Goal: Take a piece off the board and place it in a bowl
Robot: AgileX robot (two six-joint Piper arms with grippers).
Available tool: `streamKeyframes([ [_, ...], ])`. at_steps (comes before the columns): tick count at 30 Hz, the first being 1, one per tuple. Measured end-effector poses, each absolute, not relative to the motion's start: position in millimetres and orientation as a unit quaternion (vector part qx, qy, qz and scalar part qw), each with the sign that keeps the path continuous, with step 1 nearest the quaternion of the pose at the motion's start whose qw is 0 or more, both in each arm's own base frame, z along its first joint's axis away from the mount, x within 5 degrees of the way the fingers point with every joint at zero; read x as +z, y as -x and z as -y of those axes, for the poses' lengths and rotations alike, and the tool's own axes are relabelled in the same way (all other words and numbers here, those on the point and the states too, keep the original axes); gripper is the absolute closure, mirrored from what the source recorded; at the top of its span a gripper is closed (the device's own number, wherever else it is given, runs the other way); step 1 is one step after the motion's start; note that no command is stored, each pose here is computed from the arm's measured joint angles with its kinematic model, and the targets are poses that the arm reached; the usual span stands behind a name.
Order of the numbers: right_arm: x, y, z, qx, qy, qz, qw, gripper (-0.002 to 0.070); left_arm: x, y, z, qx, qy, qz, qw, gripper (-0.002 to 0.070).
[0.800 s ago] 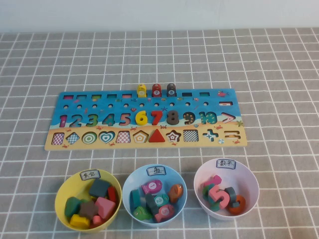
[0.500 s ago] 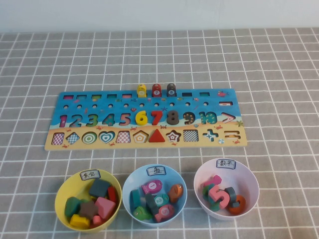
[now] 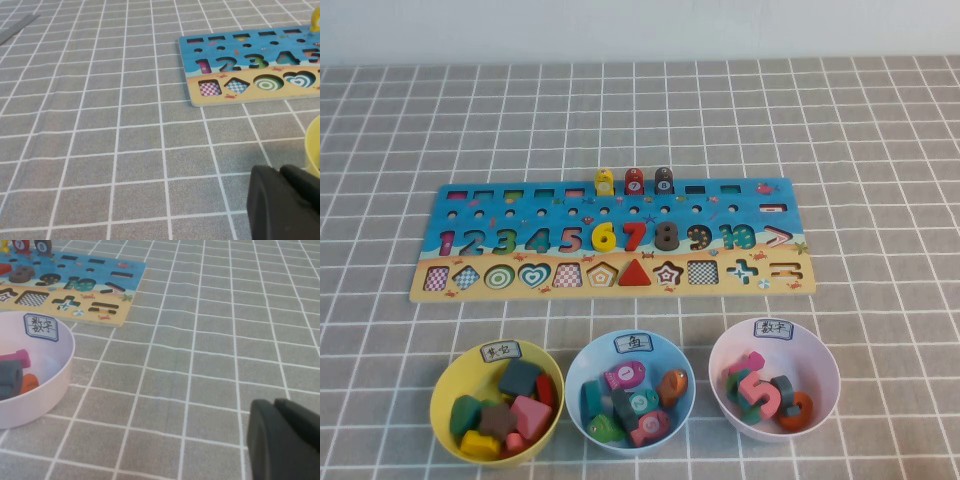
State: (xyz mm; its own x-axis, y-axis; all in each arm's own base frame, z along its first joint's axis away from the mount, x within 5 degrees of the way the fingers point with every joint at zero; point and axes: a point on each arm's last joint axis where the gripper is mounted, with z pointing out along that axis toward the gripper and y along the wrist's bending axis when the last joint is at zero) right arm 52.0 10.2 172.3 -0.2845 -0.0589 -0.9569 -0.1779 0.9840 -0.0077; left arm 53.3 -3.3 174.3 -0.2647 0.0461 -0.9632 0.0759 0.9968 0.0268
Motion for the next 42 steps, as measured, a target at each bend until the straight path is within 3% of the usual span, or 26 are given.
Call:
streamKeyframes([
  [14, 172.3, -52.0, -10.2, 0.05, 0.074, -0.8, 0.594, 0.0694, 174.7, -53.4, 3.6, -0.016, -0.036, -0.794, 0.607, 0.0675],
  [25, 172.3, -52.0, -10.2, 0.05, 0.074, -0.8, 0.594, 0.0694, 195.0, -56.2, 7.6, -0.157, 0.083, -0.717, 0.675, 0.0675],
  [30, 172.3, -52.0, -10.2, 0.05, 0.074, -0.8, 0.594, 0.0694, 200.7, -56.4, 6.1, -0.17, 0.1, -0.692, 0.694, 0.0675],
  [36, 172.3, -52.0, -10.2, 0.05, 0.074, -0.8, 0.594, 0.0694, 202.1, -56.0, 6.7, -0.179, 0.104, -0.695, 0.689, 0.0675],
  [42, 172.3, -52.0, -10.2, 0.05, 0.074, -0.8, 0.594, 0.0694, 245.3, -59.3, 13.4, -0.193, 0.088, -0.74, 0.638, 0.0675],
])
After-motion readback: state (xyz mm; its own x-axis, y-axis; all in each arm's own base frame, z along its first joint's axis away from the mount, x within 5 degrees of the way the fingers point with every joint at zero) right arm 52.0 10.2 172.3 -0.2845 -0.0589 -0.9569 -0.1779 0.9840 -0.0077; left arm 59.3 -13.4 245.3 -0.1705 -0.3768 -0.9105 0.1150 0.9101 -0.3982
